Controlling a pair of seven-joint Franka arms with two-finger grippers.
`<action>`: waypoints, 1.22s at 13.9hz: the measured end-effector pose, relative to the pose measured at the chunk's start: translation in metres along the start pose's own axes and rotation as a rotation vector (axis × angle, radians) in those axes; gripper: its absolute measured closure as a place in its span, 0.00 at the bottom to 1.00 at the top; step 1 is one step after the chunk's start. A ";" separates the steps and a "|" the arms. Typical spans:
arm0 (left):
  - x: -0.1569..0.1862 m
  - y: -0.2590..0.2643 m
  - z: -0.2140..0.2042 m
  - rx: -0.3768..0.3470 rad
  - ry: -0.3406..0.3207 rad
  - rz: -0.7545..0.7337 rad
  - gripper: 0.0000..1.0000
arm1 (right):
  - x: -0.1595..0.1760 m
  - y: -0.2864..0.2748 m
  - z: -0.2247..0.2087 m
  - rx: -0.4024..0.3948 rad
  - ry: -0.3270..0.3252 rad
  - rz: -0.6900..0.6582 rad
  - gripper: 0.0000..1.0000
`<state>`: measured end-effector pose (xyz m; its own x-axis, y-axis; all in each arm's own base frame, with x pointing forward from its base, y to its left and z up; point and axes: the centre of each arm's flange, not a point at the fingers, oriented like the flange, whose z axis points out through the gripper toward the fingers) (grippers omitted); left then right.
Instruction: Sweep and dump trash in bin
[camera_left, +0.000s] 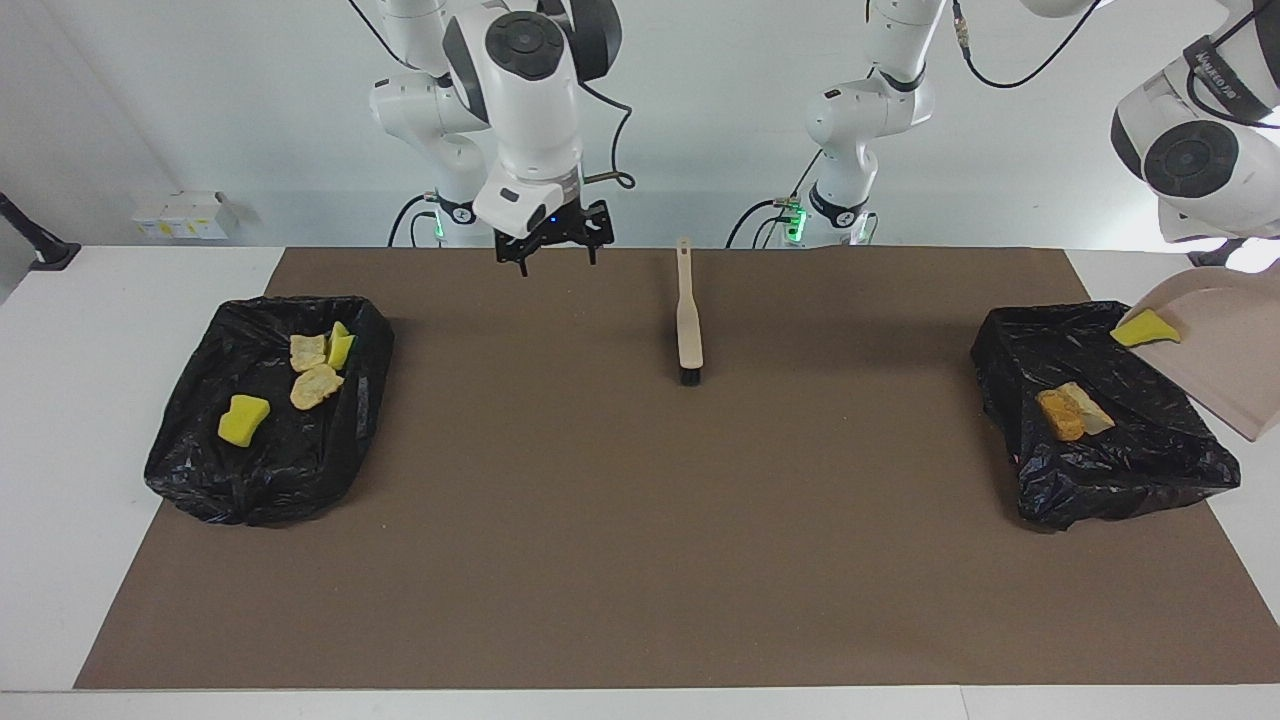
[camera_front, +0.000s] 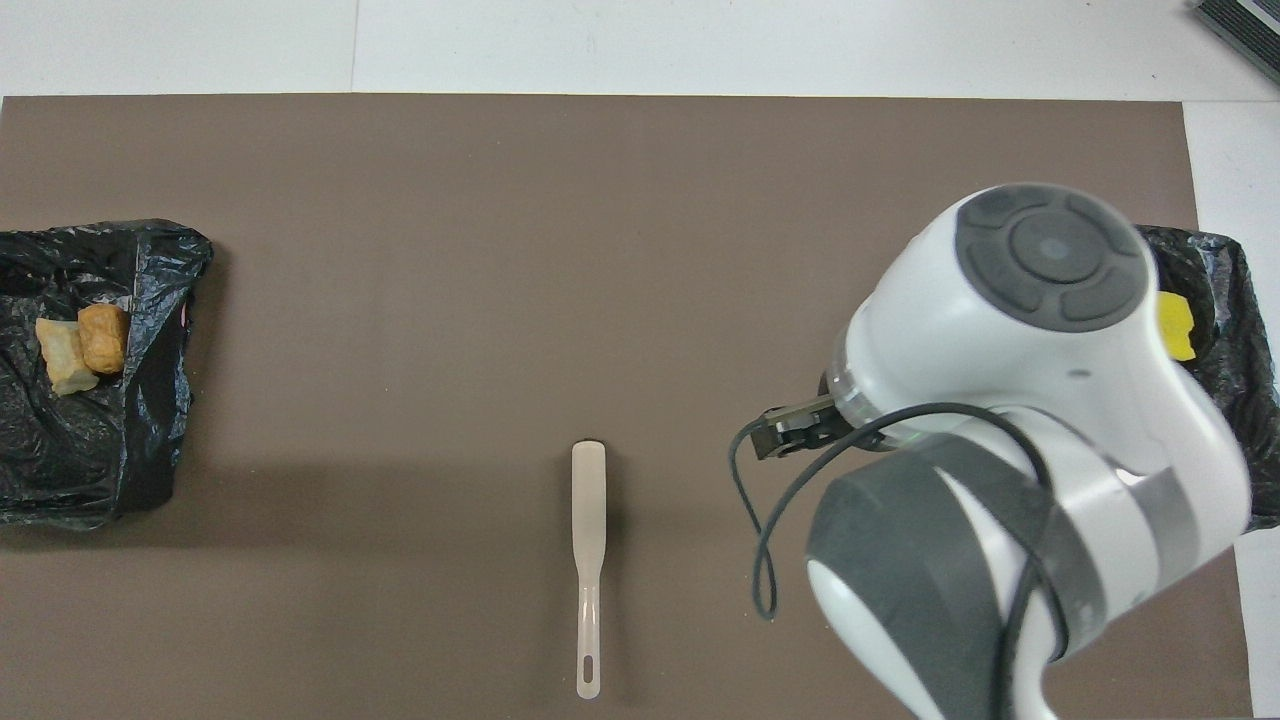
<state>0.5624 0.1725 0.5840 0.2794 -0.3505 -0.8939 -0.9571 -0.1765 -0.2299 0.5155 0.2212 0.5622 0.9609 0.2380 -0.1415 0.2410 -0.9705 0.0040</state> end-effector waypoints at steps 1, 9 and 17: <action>0.005 -0.001 -0.012 0.023 -0.009 0.013 0.68 | 0.002 0.018 -0.006 -0.020 0.012 -0.016 0.00; 0.039 0.010 -0.024 0.043 -0.032 -0.055 0.68 | 0.005 0.131 -0.037 -0.089 0.069 -0.020 0.00; -0.040 -0.012 -0.038 -0.013 0.170 -0.117 0.68 | 0.000 0.175 -0.050 -0.087 0.095 0.062 0.00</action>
<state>0.5658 0.1532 0.6370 0.3983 -0.4774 -0.7832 -0.9167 -0.2364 -0.3221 0.5640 0.0533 0.6127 0.9820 0.1839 -0.0435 0.1873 -0.9776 0.0962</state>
